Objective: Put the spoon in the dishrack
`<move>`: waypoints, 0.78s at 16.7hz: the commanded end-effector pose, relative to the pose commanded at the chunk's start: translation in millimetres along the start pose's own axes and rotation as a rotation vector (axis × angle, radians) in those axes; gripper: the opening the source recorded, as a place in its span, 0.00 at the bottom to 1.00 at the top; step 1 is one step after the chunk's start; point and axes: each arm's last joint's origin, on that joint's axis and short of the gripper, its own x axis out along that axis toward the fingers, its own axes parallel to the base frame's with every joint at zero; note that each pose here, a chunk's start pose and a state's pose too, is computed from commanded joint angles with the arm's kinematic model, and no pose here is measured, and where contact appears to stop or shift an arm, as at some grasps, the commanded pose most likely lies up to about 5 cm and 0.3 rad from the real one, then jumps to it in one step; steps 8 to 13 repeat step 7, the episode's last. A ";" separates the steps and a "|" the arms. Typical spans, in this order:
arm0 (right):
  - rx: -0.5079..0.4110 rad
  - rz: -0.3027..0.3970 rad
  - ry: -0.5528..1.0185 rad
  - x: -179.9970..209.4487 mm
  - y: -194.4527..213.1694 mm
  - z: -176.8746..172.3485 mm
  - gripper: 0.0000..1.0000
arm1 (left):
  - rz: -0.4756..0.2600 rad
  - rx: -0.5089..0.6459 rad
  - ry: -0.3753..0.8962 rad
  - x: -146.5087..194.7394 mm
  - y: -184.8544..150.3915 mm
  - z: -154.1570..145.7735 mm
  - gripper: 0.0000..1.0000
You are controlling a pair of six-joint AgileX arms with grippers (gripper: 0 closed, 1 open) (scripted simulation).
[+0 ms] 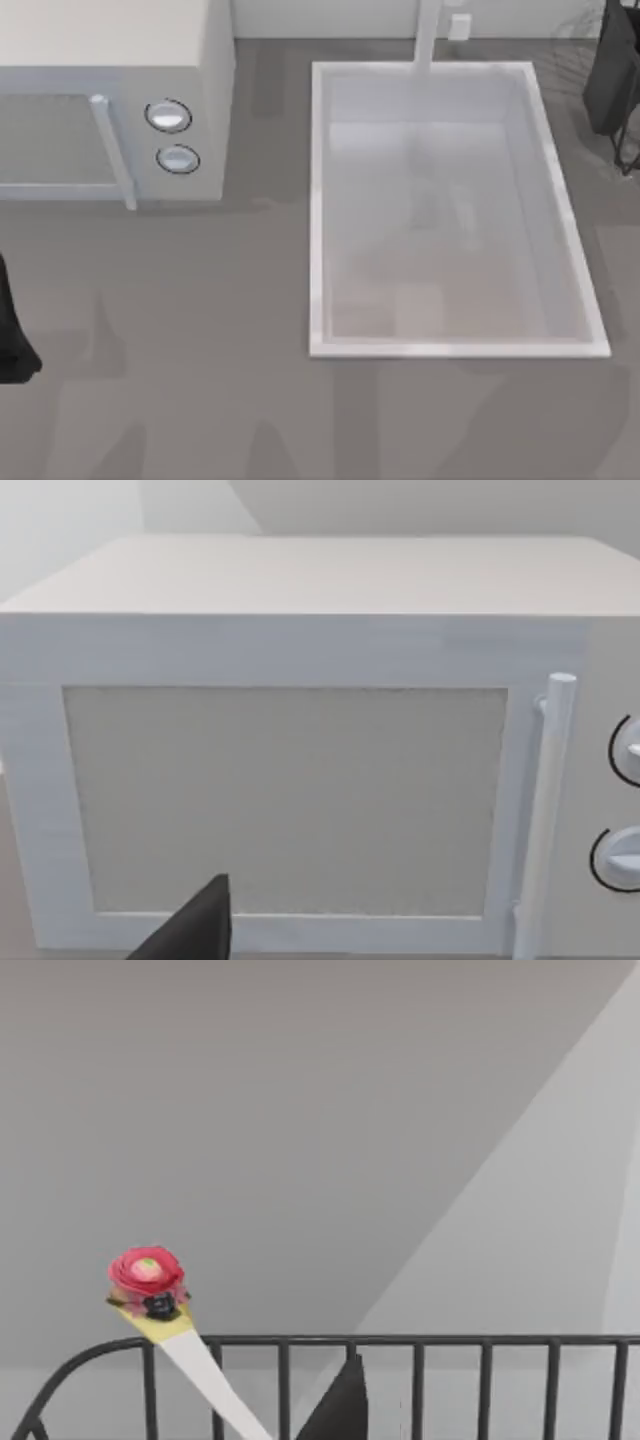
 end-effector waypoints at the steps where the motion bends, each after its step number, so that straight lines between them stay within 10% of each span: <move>1: 0.000 0.000 0.000 0.0 0.0 0.0 0.98 | 0.000 0.000 0.000 0.0 0.0 0.0 1.00; 13: 0.000 0.000 0.000 0.0 0.0 0.0 1.00 | 0.000 0.000 0.000 0.0 0.0 0.0 1.00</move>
